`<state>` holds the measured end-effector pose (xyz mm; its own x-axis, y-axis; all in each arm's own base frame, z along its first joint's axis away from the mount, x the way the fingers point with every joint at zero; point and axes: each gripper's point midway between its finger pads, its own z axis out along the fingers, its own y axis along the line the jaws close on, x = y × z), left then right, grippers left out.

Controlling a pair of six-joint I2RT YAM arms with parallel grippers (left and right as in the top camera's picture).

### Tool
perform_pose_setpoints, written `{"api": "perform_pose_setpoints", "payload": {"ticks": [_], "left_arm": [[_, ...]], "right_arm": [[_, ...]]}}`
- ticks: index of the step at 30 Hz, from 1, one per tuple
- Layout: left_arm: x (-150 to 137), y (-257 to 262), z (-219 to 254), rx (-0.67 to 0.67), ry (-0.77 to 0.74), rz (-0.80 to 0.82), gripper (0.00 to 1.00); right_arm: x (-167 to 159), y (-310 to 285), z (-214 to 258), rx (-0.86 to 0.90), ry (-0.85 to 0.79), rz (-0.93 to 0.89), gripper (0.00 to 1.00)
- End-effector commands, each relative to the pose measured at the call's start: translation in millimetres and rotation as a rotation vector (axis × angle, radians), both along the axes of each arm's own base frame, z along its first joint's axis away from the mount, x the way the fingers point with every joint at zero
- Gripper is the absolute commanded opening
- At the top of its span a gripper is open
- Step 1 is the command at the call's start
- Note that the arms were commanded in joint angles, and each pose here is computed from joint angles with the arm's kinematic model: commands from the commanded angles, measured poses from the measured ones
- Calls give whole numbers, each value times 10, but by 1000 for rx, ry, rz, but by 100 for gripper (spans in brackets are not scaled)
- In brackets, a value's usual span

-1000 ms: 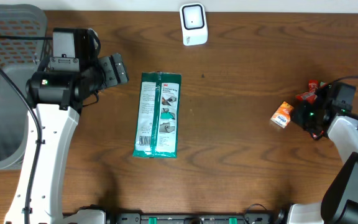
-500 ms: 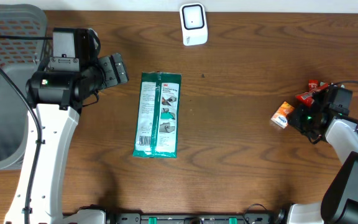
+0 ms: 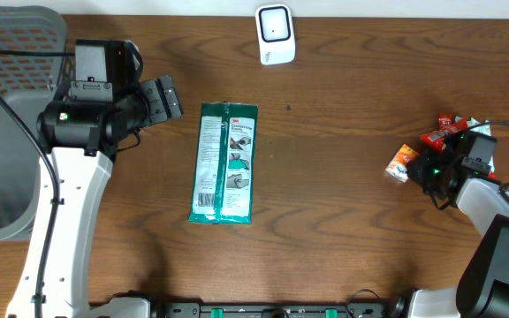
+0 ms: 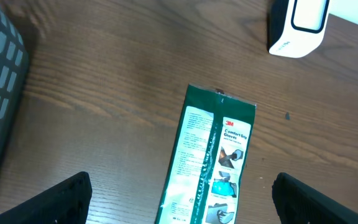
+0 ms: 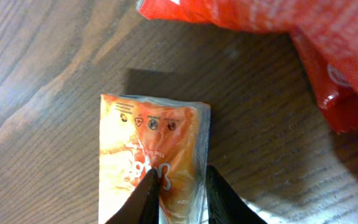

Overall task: Scan the item barcode
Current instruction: 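Grasp the small orange box at the right edge with the right gripper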

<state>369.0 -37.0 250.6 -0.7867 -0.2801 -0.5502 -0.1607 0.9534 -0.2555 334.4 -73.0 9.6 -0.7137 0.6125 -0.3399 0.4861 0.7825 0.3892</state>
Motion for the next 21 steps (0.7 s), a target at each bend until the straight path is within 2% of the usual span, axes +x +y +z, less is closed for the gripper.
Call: {"api": "perform_pose_setpoints", "payload": {"ticks": [1, 7, 8, 10, 15, 21], "left_arm": [[4, 26, 15, 10, -6, 0, 93], [4, 26, 15, 10, -6, 0, 93], [4, 26, 15, 10, -5, 1, 93], [4, 26, 15, 10, -6, 0, 93], [4, 26, 15, 11, -6, 1, 93], [4, 26, 15, 10, -6, 0, 93]], "right_arm": [[-104, 72, -123, 11, 20, 3, 21], [-105, 96, -155, 4, 3, 10, 19], [-105, 97, -155, 5, 3, 10, 17], [-107, 97, -156, 8, 4, 4, 1], [-44, 136, -80, 59, -14, -23, 1], [161, 171, 493, 12, -36, 41, 1]]}}
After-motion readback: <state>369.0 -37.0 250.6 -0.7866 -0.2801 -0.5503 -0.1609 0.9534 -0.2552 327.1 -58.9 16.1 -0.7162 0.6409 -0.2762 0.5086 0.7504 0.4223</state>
